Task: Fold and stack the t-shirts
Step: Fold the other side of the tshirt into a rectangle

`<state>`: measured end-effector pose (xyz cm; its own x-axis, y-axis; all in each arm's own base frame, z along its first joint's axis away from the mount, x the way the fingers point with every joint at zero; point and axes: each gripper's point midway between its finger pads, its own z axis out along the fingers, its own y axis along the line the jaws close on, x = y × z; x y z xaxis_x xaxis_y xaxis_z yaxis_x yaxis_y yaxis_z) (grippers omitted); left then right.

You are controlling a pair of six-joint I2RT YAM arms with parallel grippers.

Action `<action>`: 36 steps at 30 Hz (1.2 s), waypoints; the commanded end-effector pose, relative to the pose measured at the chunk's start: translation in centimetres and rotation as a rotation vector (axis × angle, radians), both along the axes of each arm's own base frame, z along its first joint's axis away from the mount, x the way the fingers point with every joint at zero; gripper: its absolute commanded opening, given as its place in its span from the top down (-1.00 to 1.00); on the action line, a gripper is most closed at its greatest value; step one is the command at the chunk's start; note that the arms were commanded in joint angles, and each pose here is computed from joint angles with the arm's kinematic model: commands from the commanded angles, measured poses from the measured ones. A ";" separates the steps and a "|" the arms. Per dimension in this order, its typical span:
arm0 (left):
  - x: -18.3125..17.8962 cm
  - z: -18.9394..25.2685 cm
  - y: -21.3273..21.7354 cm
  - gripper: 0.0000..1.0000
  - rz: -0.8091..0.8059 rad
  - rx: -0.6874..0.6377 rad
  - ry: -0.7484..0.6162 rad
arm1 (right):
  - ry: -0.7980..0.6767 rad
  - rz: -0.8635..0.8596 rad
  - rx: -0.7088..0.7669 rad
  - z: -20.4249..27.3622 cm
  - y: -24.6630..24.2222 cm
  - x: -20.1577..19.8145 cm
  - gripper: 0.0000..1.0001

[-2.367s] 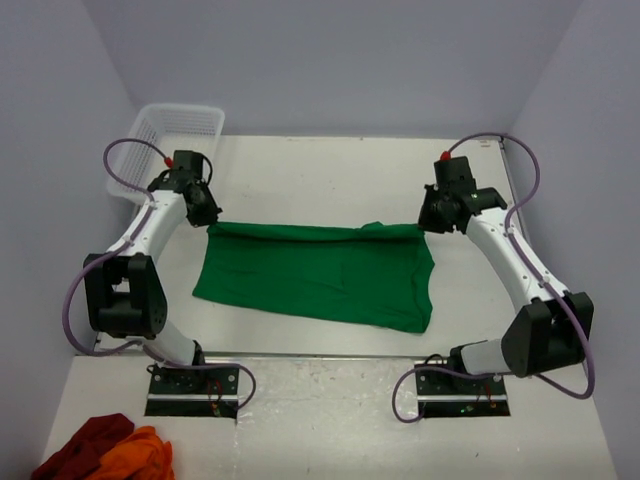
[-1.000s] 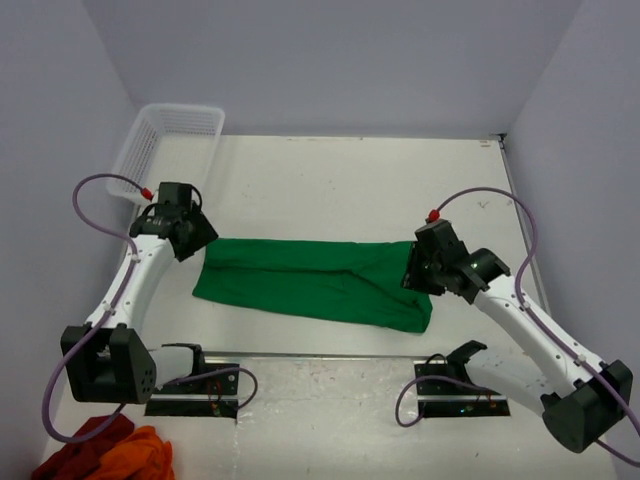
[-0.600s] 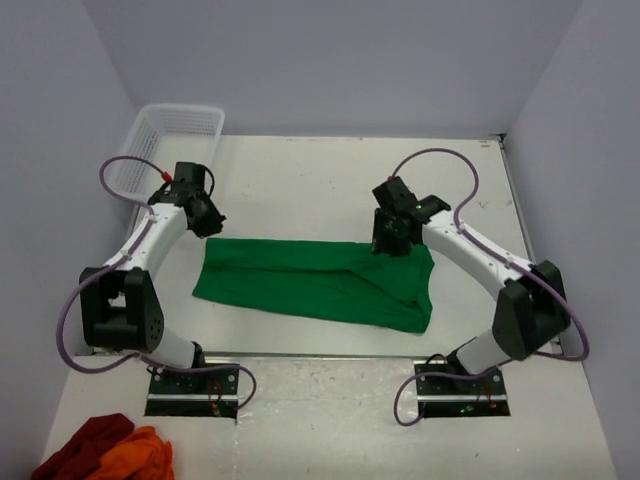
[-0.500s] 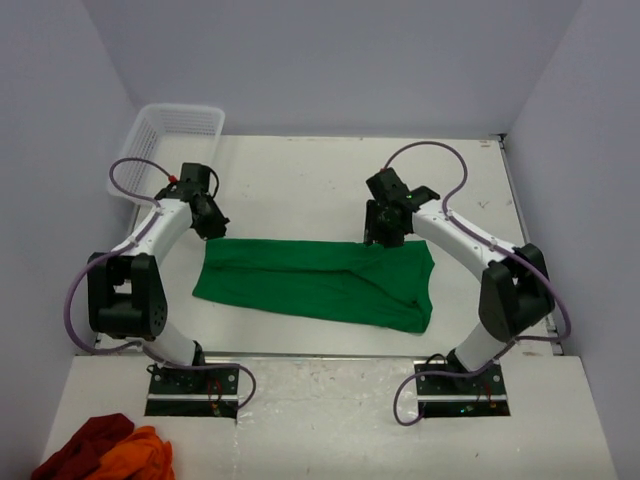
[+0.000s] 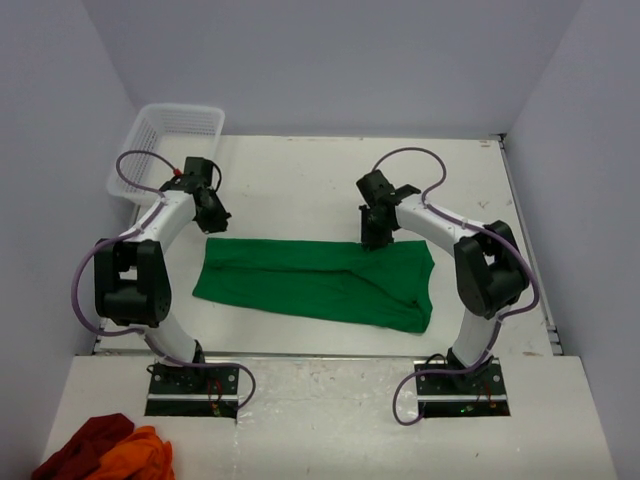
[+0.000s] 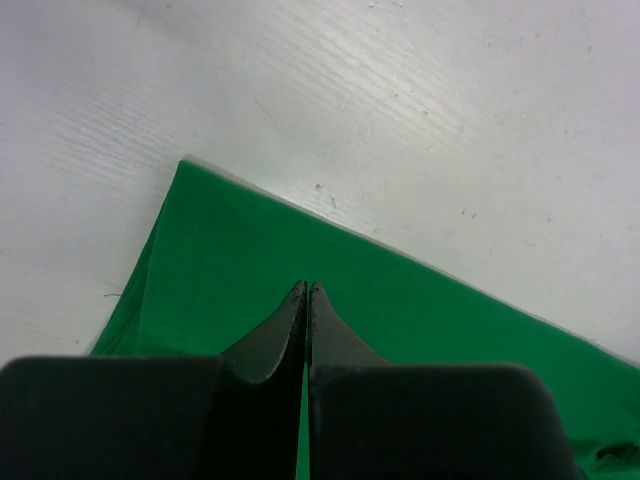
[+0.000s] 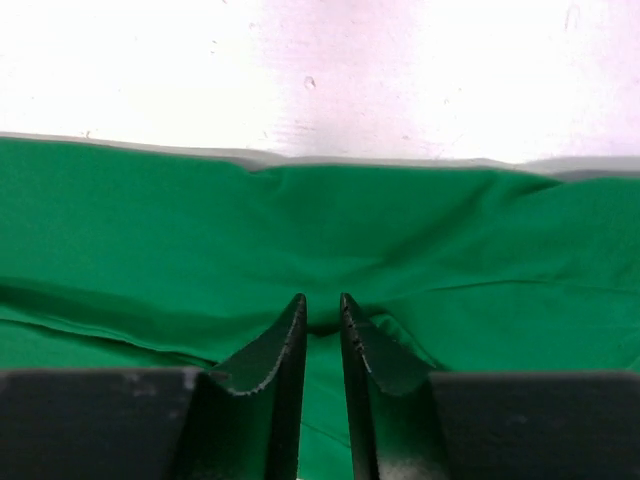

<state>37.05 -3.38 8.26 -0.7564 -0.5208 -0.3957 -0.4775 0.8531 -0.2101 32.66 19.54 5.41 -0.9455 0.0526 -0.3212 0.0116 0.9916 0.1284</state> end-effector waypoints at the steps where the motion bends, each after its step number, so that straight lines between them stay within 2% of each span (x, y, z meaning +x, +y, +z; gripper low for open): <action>1: 0.7 0.0 0.3 1.00 -0.019 0.030 -0.003 | -0.083 0.040 0.061 2.4 1.8 2.3 0.62; 4: 0.4 -0.1 0.6 1.00 -0.021 0.046 0.002 | -0.092 0.096 0.078 3.4 3.0 2.1 0.36; 11: -0.1 -0.7 1.2 1.00 -0.015 0.076 0.039 | -0.125 0.112 0.096 4.9 4.1 2.7 0.33; 17: -1.3 -1.3 1.6 1.00 -0.022 0.099 0.077 | -0.093 0.136 0.123 4.0 4.6 2.1 0.21; 21: -2.2 -1.8 2.3 0.80 -0.021 0.134 0.106 | -0.091 0.136 0.112 3.5 4.5 1.9 0.14; 26: -2.9 -2.7 2.7 0.42 -0.015 0.162 0.138 | -0.101 0.139 0.124 3.5 4.4 1.6 0.12; 36: -2.6 -4.6 2.2 0.37 -0.038 0.150 0.178 | -0.114 0.145 0.131 3.4 4.2 1.3 0.11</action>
<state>34.15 -0.95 4.12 -0.8262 -0.4601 -0.3251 -0.4856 0.8742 -0.0029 33.53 23.00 7.09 -0.9281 -0.0262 -0.3715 -0.1129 0.9703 0.2137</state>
